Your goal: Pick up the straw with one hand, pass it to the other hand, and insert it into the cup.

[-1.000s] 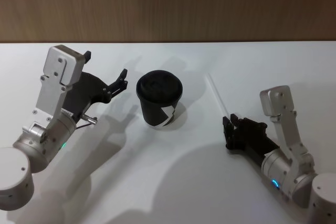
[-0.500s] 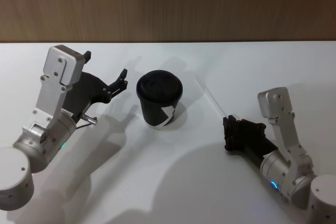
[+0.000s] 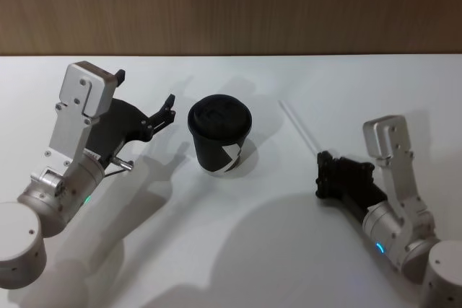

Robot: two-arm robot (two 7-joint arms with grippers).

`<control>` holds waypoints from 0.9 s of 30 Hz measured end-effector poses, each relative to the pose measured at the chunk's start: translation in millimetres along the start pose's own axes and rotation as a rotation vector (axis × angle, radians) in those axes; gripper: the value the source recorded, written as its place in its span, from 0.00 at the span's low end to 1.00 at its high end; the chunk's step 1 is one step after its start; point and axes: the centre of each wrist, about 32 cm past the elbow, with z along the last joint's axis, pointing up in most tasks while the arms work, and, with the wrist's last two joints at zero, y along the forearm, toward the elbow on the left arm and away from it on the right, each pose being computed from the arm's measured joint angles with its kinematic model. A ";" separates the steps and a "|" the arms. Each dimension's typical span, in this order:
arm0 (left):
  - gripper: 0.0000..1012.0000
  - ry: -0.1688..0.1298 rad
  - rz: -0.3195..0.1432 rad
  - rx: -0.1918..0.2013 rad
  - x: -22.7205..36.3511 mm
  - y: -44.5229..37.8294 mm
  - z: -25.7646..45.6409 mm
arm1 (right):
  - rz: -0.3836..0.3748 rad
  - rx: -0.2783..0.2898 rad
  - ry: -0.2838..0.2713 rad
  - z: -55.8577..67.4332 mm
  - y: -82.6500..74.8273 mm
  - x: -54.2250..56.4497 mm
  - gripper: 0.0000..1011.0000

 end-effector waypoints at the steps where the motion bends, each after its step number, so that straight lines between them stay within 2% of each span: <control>1: 0.99 0.000 0.000 0.000 0.0 0.0 0.0 | -0.009 0.020 -0.003 2.0 0.4 0.7 0.02; 15: 0.99 0.000 0.000 0.000 0.0 0.0 0.0 | -0.041 0.212 -0.035 26.1 3.0 10.1 0.01; 19: 0.99 0.000 0.000 0.000 0.0 0.0 0.0 | -0.033 0.274 -0.046 34.4 4.0 13.4 0.02; 21: 0.99 0.000 0.000 0.000 0.0 0.0 0.0 | -0.017 0.325 -0.048 40.4 5.0 15.8 0.02; 22: 0.99 0.000 0.000 0.000 0.0 0.0 0.0 | -0.017 0.325 -0.048 40.4 5.0 15.8 0.02; 27: 0.99 0.000 0.000 0.000 0.0 0.0 0.0 | 0.024 0.411 -0.049 51.0 7.4 21.0 0.02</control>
